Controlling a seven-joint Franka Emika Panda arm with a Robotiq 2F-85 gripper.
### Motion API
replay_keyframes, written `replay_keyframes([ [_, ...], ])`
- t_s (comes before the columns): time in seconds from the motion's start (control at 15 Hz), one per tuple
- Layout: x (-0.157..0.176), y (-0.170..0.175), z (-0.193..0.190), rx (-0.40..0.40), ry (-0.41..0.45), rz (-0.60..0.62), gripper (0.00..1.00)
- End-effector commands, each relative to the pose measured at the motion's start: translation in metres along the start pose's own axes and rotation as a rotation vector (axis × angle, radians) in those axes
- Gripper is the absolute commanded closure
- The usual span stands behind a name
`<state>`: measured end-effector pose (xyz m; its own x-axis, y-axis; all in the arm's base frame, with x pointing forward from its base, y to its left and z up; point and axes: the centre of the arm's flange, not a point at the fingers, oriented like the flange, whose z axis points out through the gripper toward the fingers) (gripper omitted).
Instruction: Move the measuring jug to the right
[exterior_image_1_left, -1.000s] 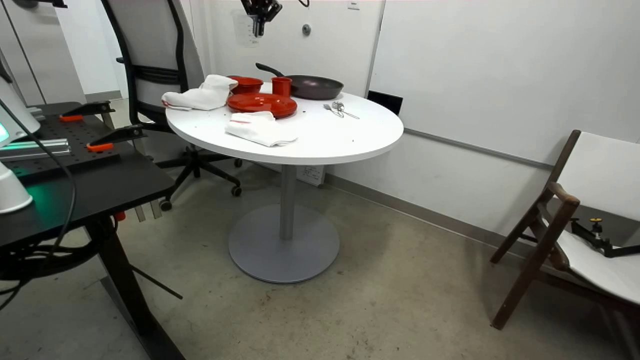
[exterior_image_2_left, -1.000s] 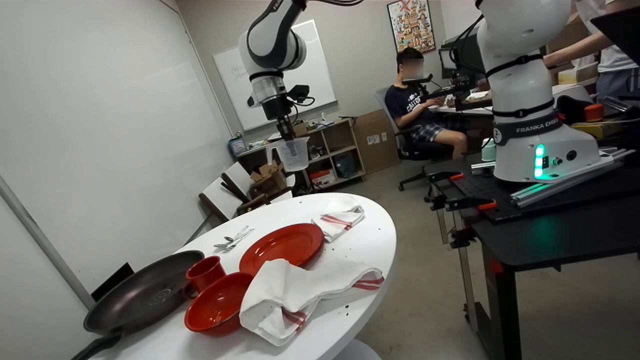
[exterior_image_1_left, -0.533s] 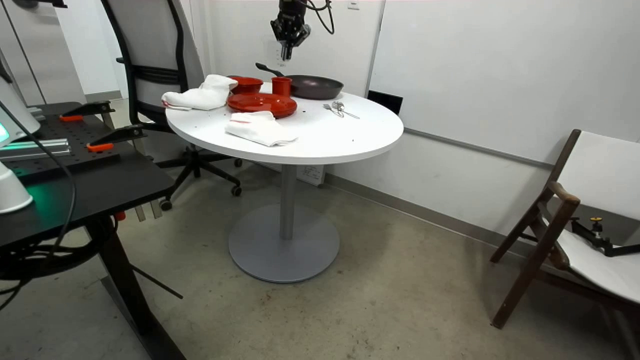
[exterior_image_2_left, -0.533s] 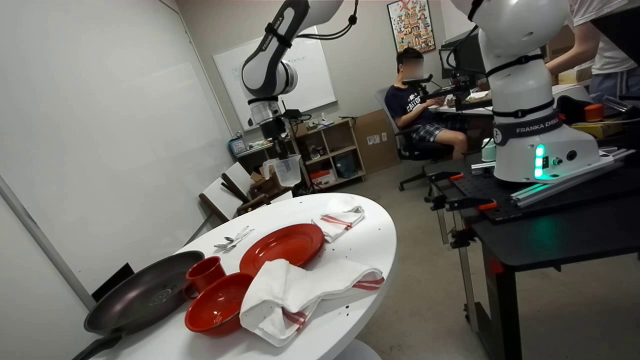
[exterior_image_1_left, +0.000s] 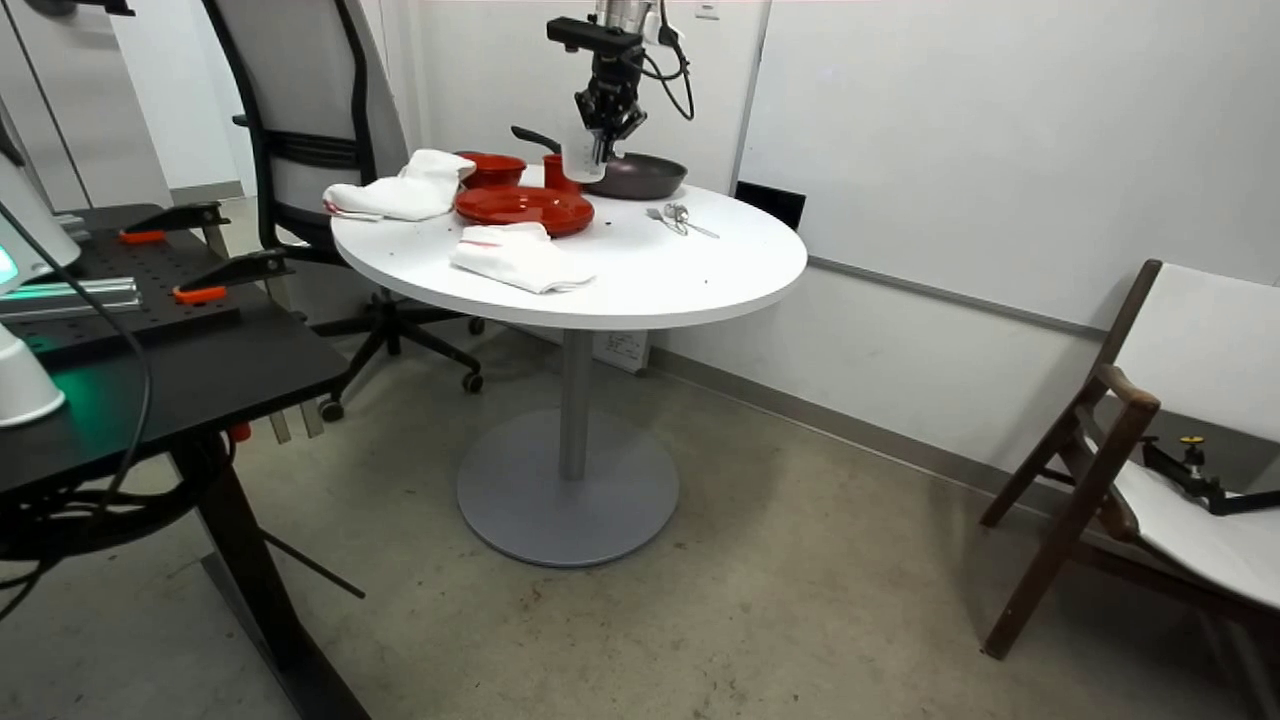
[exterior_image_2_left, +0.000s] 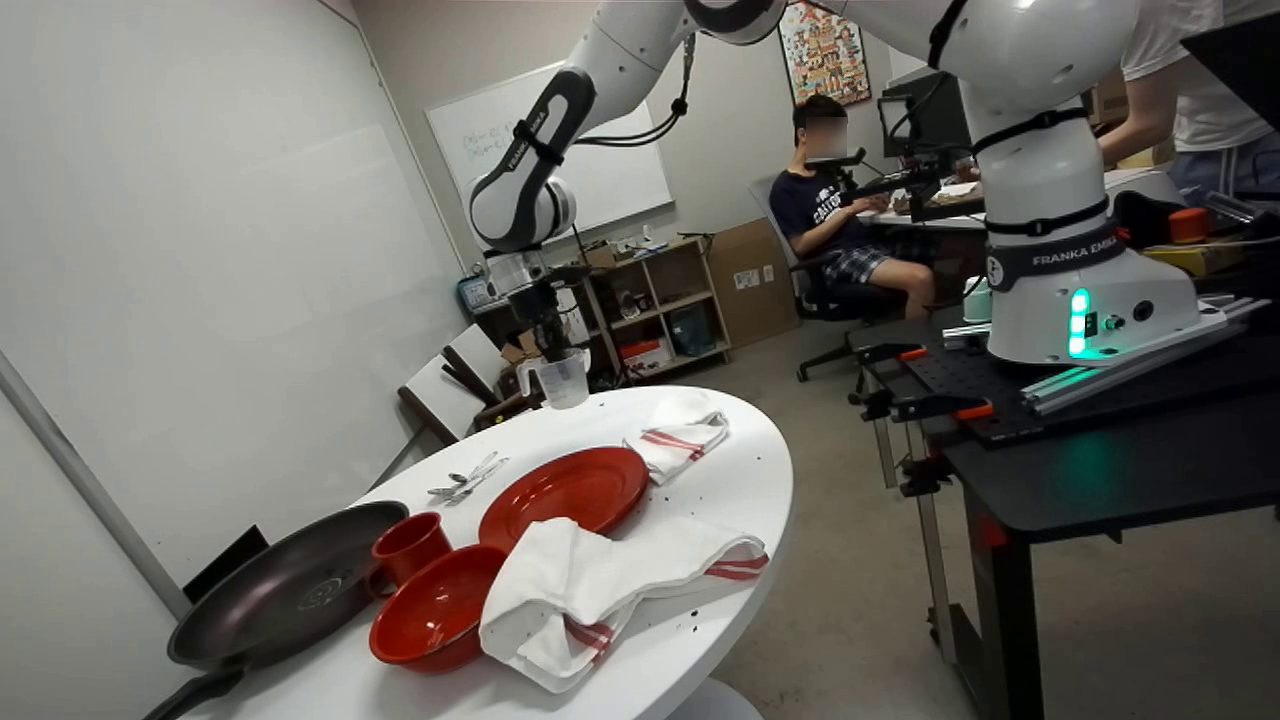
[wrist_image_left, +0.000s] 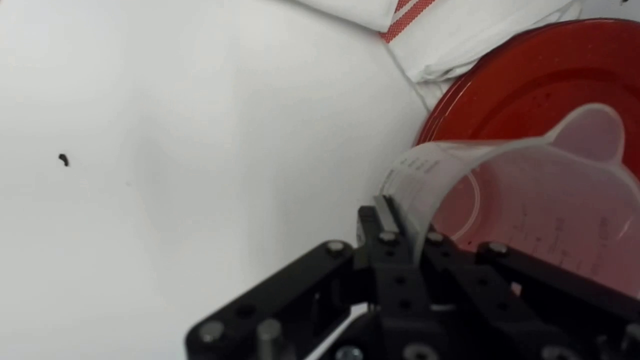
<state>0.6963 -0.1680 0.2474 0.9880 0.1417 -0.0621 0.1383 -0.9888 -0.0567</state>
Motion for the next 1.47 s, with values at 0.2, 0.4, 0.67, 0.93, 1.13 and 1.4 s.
replay_keyframes([
  [0.2,0.039,0.038,0.027,-0.019,-0.057,0.037,0.99],
  [0.4,0.039,0.053,0.039,-0.025,-0.080,0.055,0.99],
  [0.67,0.035,0.063,0.057,-0.030,-0.121,0.061,0.99],
  [0.93,0.036,0.066,0.073,-0.026,-0.149,0.051,0.99],
  [1.13,0.039,0.066,0.082,-0.026,-0.158,0.044,0.99],
  [1.4,0.040,0.065,0.096,-0.021,-0.175,0.039,0.99],
])
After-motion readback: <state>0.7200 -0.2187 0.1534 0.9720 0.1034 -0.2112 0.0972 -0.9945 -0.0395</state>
